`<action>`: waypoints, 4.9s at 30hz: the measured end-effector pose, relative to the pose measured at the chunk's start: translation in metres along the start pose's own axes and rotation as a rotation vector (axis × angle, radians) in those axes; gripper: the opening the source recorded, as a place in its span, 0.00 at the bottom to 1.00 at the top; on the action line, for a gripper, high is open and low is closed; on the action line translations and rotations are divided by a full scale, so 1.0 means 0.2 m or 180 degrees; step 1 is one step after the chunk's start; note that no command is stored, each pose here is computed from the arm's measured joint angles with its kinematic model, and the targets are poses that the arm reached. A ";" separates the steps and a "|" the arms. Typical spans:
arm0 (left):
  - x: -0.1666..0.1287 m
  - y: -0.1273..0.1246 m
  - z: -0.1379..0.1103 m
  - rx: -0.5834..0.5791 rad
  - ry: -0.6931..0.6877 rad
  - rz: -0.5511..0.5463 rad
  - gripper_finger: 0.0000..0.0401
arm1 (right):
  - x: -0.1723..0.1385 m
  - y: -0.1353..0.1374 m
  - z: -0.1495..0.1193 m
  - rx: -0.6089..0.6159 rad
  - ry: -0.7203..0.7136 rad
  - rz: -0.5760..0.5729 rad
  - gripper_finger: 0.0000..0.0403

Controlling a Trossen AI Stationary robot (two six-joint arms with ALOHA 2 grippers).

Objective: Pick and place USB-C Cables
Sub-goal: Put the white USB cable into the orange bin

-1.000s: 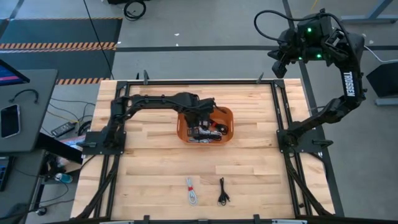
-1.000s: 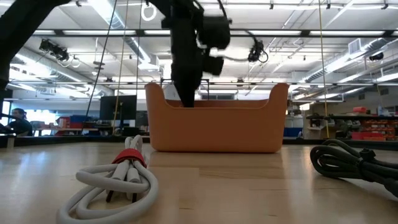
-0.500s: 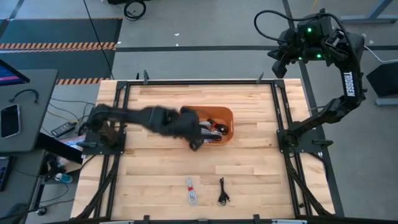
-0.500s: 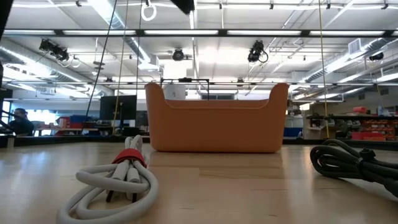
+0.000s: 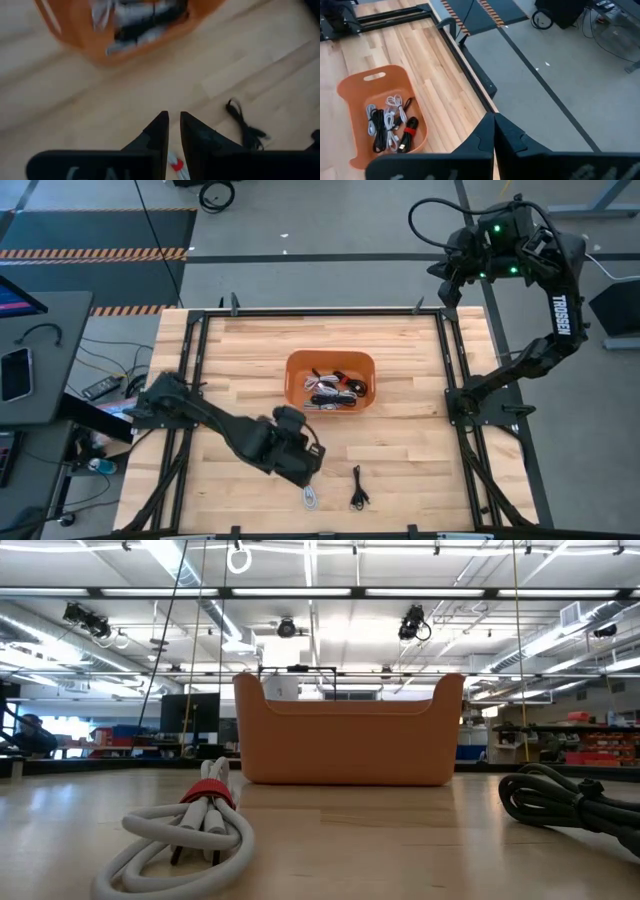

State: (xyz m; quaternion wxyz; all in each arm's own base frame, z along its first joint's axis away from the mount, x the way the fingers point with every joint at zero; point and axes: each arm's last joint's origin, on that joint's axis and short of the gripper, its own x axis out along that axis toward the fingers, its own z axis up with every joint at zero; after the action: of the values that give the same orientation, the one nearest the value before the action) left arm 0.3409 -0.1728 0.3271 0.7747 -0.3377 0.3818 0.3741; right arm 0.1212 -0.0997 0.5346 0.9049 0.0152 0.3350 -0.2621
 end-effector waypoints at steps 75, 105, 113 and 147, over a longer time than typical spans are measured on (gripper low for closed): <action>0.10 -0.05 0.09 -0.0399 0.0255 0.0589 0.10 | 0.05 0.04 0.06 -0.0299 -0.0258 0.0393 0.01; 0.57 0.57 1.16 0.3371 0.0843 -0.0617 0.10 | 0.23 0.08 0.26 0.0180 -0.0773 0.0269 0.01; 0.76 0.50 0.99 0.3619 0.0751 -0.1119 0.10 | 0.19 0.09 0.25 0.0350 -0.0807 0.0207 0.01; 1.12 0.73 0.82 0.3554 0.0723 -0.0990 0.10 | 0.19 0.16 0.26 0.0375 -0.0807 0.0411 0.01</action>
State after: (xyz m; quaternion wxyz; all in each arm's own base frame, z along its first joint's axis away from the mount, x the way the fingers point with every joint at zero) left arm 0.3706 0.1032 0.1818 0.8353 0.0312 0.5475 -0.0399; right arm 0.1928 -0.1004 0.5463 0.9524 0.0566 0.2005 -0.2224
